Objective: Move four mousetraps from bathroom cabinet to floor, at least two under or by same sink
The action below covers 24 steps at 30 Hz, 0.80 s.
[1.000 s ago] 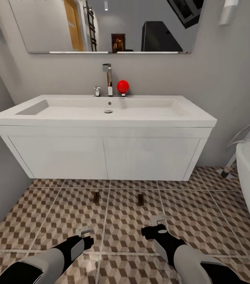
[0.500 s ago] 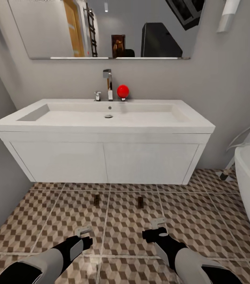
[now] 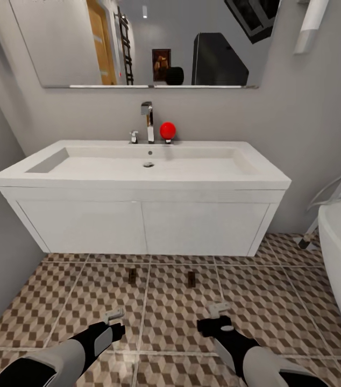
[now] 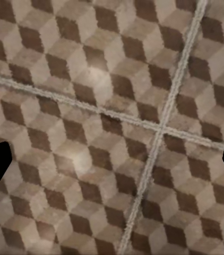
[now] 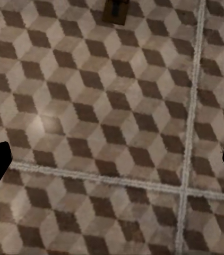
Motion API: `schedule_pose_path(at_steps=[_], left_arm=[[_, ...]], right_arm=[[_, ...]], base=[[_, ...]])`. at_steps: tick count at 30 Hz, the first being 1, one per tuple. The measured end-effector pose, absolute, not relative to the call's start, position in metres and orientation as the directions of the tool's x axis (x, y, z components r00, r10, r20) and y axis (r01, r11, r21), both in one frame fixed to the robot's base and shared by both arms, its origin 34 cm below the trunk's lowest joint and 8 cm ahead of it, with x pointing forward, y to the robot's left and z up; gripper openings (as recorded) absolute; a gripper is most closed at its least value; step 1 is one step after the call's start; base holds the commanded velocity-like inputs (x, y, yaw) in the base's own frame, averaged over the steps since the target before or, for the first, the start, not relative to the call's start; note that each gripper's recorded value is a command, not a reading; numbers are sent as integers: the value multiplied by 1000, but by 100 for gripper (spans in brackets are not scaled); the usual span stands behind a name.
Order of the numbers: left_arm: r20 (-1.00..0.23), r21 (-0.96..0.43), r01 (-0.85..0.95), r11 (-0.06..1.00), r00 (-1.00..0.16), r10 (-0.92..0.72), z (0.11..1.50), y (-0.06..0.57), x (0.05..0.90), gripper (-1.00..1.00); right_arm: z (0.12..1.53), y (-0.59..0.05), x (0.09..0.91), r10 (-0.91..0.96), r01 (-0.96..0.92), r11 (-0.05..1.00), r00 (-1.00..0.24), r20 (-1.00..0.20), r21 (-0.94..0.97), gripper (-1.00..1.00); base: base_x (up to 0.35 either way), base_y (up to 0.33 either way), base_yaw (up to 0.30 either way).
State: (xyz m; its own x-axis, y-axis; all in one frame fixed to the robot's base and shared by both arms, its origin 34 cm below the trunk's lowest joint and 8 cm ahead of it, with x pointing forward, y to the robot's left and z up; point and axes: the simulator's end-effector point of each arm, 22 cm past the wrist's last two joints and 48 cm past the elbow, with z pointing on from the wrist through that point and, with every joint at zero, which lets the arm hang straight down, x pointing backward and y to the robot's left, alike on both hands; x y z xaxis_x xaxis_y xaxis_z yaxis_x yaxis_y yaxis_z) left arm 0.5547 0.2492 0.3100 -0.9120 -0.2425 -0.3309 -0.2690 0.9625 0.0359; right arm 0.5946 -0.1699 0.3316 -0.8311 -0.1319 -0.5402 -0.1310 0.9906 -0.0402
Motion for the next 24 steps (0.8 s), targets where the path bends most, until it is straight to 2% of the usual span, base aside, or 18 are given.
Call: schedule_pose_path(at_steps=[24], left_arm=[[-271, 55, -264, 963, -932, -240, 340, 250, 518, 100]], right_arm=[[368, -181, 579, -125, -120, 992, -838, -530, -45, 100]], base=[[0, 0, 0]])
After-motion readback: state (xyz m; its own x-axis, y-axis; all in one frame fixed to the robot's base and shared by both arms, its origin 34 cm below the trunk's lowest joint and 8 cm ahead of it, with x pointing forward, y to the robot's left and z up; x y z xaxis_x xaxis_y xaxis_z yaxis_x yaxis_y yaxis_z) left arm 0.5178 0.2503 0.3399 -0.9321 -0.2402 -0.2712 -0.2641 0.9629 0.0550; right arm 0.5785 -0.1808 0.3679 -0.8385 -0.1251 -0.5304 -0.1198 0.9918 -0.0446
